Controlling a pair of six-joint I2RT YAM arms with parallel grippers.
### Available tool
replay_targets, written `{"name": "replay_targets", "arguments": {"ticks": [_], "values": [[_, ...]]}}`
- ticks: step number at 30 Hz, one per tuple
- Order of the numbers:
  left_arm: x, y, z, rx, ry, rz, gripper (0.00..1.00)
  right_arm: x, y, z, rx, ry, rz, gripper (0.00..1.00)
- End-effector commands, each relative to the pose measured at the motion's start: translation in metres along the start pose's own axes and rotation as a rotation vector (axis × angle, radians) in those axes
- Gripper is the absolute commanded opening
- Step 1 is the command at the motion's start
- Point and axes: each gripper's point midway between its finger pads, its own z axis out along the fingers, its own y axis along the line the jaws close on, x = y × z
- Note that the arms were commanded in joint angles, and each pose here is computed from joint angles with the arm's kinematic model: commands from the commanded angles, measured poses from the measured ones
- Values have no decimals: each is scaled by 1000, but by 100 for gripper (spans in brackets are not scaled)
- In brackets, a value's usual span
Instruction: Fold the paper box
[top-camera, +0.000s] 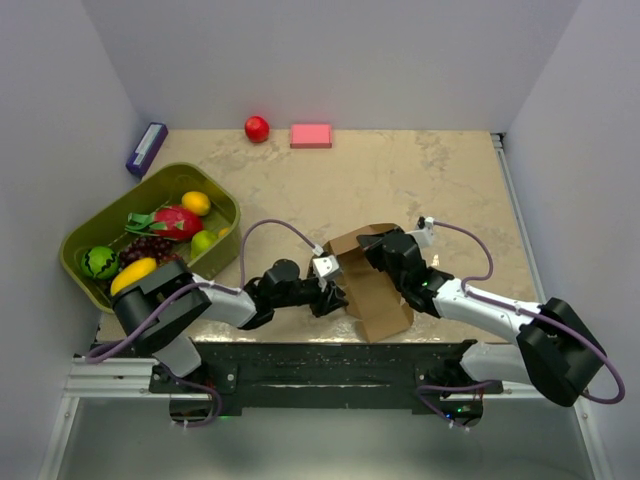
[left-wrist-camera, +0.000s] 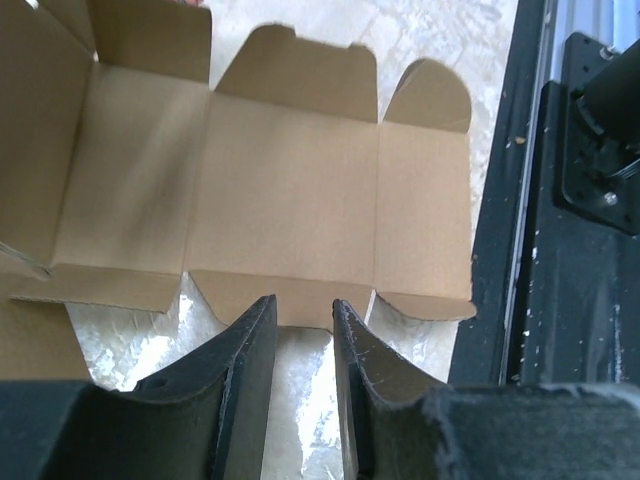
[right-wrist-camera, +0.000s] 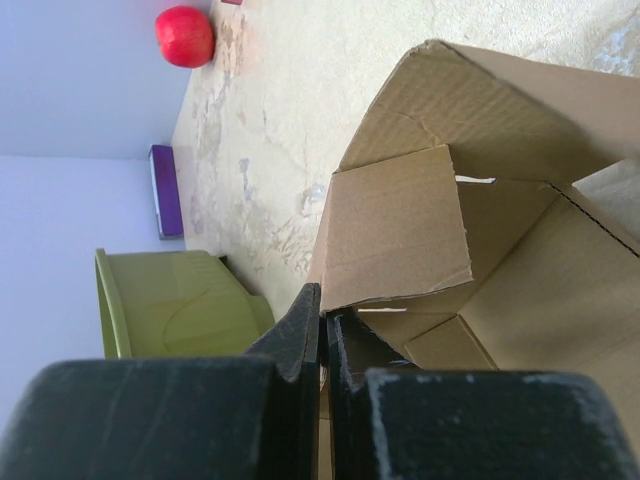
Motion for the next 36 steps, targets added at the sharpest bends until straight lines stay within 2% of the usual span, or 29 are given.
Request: {"name": "replay_targets", "arguments": {"ticks": [1,8,18,21,25,29,32,36], "values": [[-9,-2,8,24,-55,25,34,-7,-6,-1,18,-41,-9,0],[20,14,8,-53,32,15,33,-6,-4,-1,15,-32,-9,0],[58,43,2,-211,193,-19,28,-3,-7,-1,21,-20,-7,0],[61,45,-1,-232,198,-33,28,-2,-9,-1,25,-19,-7,0],[33,42,-3,-236,124,-29,29,-3,-12,-2,29,-21,-3,0],[-12,34,-4,-222,27,-12,30,-4,-12,-4,30,-26,-1,0],[-24,35,-7,-237,2,4,31,-5,-11,-5,25,-25,-2,0],[-19,50,-9,-314,27,17,31,-5,-11,-6,25,-25,3,0]]}}
